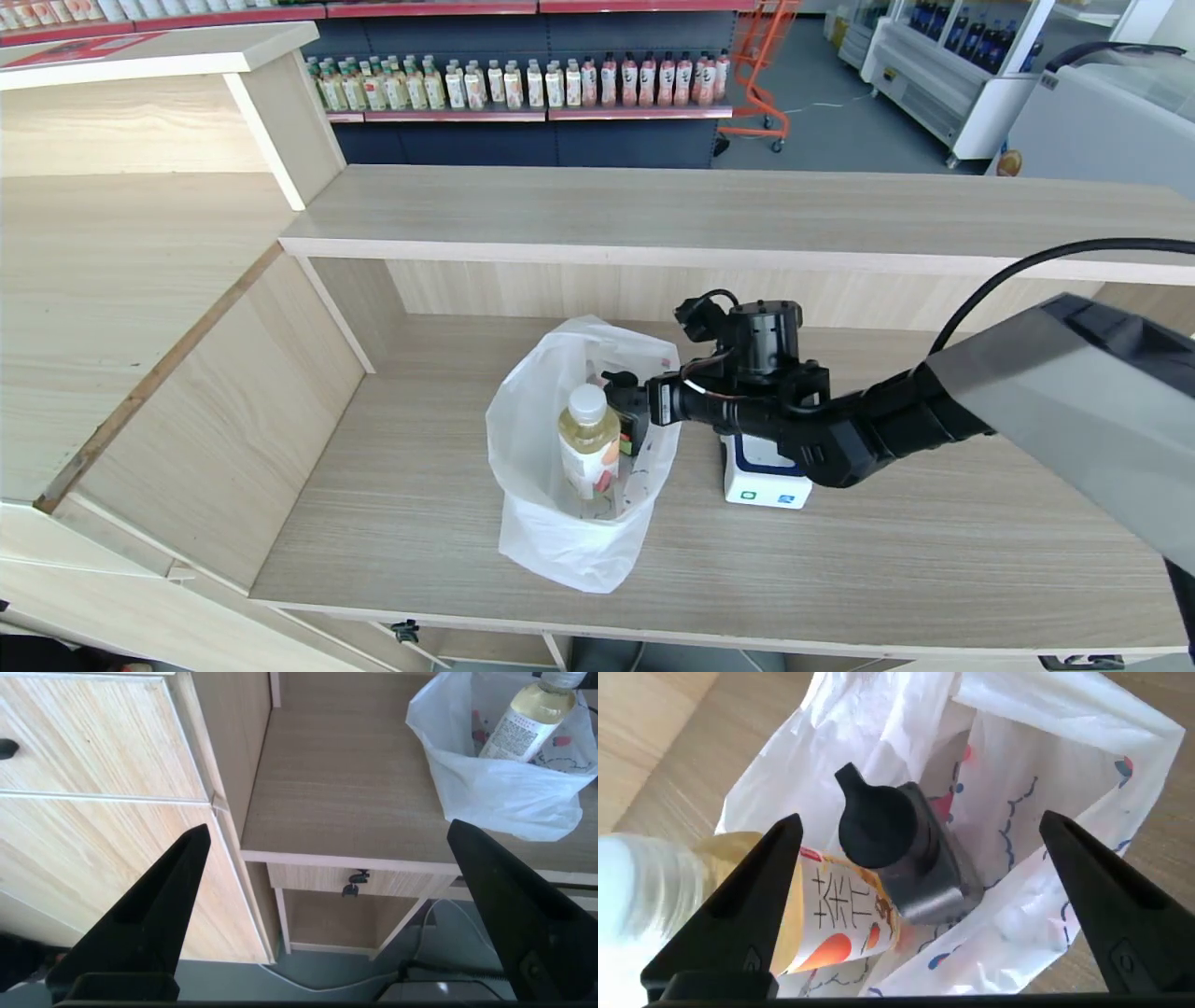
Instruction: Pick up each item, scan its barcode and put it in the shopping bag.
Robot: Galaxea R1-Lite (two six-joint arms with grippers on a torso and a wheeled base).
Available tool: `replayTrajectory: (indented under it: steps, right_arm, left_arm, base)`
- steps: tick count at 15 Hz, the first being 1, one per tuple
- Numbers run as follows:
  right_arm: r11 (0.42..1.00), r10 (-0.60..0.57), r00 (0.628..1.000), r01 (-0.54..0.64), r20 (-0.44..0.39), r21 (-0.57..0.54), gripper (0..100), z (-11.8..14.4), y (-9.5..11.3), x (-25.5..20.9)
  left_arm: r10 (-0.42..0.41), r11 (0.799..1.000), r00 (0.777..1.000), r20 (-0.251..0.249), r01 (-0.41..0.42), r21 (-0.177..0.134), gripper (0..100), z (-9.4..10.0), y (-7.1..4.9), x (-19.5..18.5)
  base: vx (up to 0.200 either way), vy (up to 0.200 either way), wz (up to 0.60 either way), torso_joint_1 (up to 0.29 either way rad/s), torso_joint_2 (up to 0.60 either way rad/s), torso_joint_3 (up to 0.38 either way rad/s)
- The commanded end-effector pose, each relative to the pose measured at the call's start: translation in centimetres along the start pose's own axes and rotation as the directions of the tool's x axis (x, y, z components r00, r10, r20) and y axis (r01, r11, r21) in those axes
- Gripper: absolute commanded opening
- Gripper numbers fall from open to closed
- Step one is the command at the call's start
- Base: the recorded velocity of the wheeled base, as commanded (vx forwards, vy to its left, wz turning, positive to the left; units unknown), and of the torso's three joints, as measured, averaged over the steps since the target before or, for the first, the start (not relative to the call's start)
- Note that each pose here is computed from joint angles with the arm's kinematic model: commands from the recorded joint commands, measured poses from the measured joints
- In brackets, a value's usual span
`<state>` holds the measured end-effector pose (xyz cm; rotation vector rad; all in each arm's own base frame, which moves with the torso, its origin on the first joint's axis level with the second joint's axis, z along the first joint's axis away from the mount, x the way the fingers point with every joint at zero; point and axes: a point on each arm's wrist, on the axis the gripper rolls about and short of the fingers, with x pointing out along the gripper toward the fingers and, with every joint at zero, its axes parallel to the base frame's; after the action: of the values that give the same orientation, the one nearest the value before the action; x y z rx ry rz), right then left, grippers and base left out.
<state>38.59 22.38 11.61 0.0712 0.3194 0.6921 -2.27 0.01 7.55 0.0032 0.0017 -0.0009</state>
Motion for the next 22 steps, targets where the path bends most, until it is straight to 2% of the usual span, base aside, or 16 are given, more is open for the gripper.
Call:
replayTrajectory:
  steps: [1,4,5,6,7,9,10,11,12,14,15,17,19,21,22]
  right_arm:
    - [0.996,-0.016,0.999,0.014,0.029,0.087,100,3.2,0.1,-7.5]
    - [0.991,-0.061,0.997,0.055,0.051,0.125,100,4.0,1.3,-19.2]
    - [0.989,-0.103,0.991,0.093,0.087,0.112,100,3.2,2.2,-24.0]
    - [0.981,-0.191,0.975,0.184,0.115,0.068,100,1.8,2.5,-27.9]
    - [0.963,-0.269,0.956,0.265,0.118,0.051,100,0.6,2.6,-30.0]
    - [0.840,-0.543,0.833,0.534,0.110,0.096,100,-6.0,4.0,-37.4]
    - [0.798,-0.602,0.791,0.592,0.111,0.108,100,-9.4,4.8,-39.6]
    - [0.785,-0.619,0.777,0.609,0.115,0.112,100,-10.9,5.1,-40.4]
    - [0.751,-0.661,0.737,0.650,0.141,0.120,100,-13.8,5.7,-41.5]
    - [0.687,-0.725,0.667,0.719,0.169,0.109,100,-16.7,6.2,-42.2]
    - [0.689,-0.723,0.667,0.716,0.179,0.113,100,-17.1,6.6,-42.7]
    - [0.684,-0.720,0.638,0.719,0.274,0.122,100,-17.4,6.9,-43.0]
    - [0.684,-0.724,0.631,0.709,0.279,0.171,100,-17.8,7.0,-43.0]
    - [0.680,-0.727,0.630,0.717,0.273,0.156,100,-17.8,7.0,-43.0]
    - [0.680,-0.727,0.630,0.717,0.271,0.156,0,-17.8,7.0,-43.0]
  left_arm:
    - [0.001,1.000,1.000,0.000,-0.001,0.000,100,0.0,0.0,0.0]
    - [-0.002,1.000,1.000,0.000,0.002,0.000,100,0.0,0.0,0.0]
    - [0.001,1.000,1.000,0.000,-0.001,0.000,100,0.0,0.0,0.0]
    - [-0.002,1.000,1.000,0.000,0.002,0.000,100,0.0,0.0,0.0]
    - [-0.001,1.000,1.000,0.000,0.001,0.000,100,0.0,0.0,0.0]
    - [-0.001,1.000,1.000,0.000,0.001,0.000,100,0.0,0.0,0.0]
    - [0.001,1.000,1.000,0.000,-0.001,0.000,100,0.0,0.0,0.0]
    - [-0.001,1.000,1.000,0.000,0.001,0.000,100,0.0,0.0,0.0]
    - [0.001,1.000,1.000,0.000,-0.001,0.000,100,0.0,0.0,0.0]
    - [0.001,1.000,1.000,0.000,-0.001,0.000,100,0.0,0.0,0.0]
    - [-0.001,1.000,1.000,0.000,0.001,0.000,100,0.0,0.0,0.0]
    - [-0.001,1.000,1.000,0.000,0.001,0.000,100,0.0,0.0,0.0]
    - [0.001,1.000,1.000,0.000,-0.001,0.000,100,0.0,0.0,0.0]
    - [0.001,1.000,1.000,0.000,-0.001,0.000,100,0.0,0.0,0.0]
    - [0.001,1.000,1.000,0.000,-0.001,0.000,100,0.0,0.0,0.0]
  base:
    - [0.000,0.000,0.00,0.000,0.00,0.000]
    - [0.000,0.000,0.00,0.000,0.00,0.000]
    - [0.000,0.000,0.00,0.000,0.00,0.000]
    - [0.000,0.000,0.00,0.000,0.00,0.000]
    - [0.000,0.000,0.00,0.000,0.00,0.000]
    - [0.000,0.000,0.00,0.000,0.00,0.000]
    - [0.000,0.000,0.00,0.000,0.00,0.000]
    - [0.000,0.000,0.00,0.000,0.00,0.000]
    - [0.000,0.000,0.00,0.000,0.00,0.000]
    - [0.000,0.000,0.00,0.000,0.00,0.000]
    - [0.000,0.000,0.00,0.000,0.00,0.000]
    - [0.000,0.000,0.00,0.000,0.00,0.000]
    - [0.000,0.000,0.00,0.000,0.00,0.000]
    - [0.000,0.000,0.00,0.000,0.00,0.000]
    - [0.000,0.000,0.00,0.000,0.00,0.000]
